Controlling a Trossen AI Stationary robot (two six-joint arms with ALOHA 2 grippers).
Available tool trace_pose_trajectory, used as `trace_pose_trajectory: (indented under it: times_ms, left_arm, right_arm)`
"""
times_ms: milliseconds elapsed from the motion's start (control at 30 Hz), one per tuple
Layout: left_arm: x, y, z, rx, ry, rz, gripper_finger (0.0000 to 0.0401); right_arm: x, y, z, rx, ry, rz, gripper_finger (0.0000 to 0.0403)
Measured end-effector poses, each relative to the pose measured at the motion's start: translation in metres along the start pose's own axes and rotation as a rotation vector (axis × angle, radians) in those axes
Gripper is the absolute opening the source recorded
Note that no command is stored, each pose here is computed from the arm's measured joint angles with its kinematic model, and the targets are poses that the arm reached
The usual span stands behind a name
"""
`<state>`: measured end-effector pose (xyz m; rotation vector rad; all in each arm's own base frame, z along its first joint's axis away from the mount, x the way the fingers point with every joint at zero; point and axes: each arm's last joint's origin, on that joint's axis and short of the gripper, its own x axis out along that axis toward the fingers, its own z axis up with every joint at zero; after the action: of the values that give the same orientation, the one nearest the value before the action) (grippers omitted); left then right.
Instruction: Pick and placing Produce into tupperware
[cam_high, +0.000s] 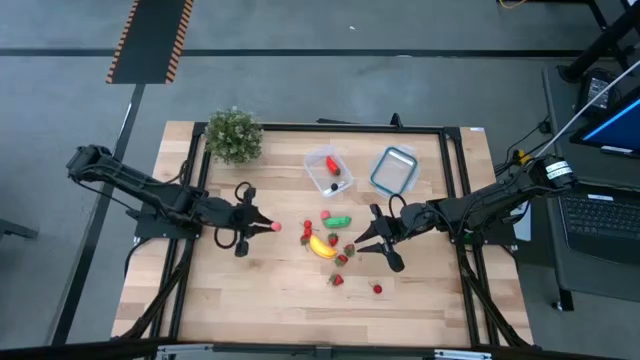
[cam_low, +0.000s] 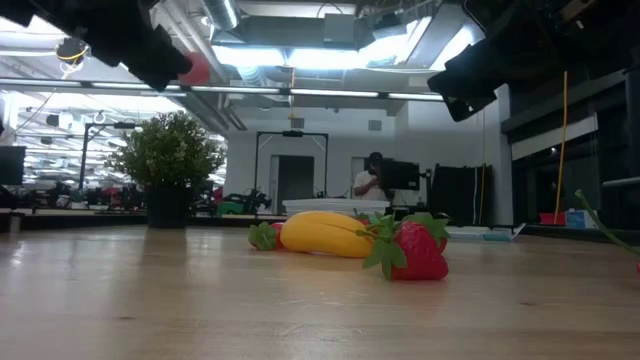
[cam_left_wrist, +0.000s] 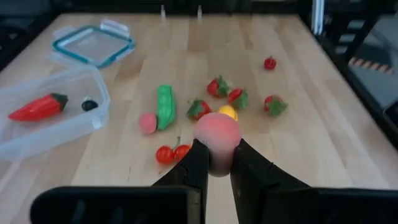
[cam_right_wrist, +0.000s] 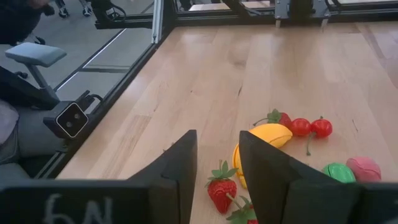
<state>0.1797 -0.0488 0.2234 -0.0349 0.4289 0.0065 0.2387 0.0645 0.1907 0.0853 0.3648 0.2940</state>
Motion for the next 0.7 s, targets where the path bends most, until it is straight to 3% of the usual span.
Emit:
trace_pose_trajectory:
  times_ms: [267,700]
  left_arm:
    - [-0.001,0.002,-0.013,-0.012,-0.204,-0.039,0.0038]
    - [-0.001,0.002,-0.016,0.026,-0.259,-0.064,0.0038]
  right_arm:
    - [0.0,0.0,0.0,-0.005,0.0,0.0,0.0122]
    - [0.0,0.0,0.0,-0.022,-0.002,0.0,0.0122]
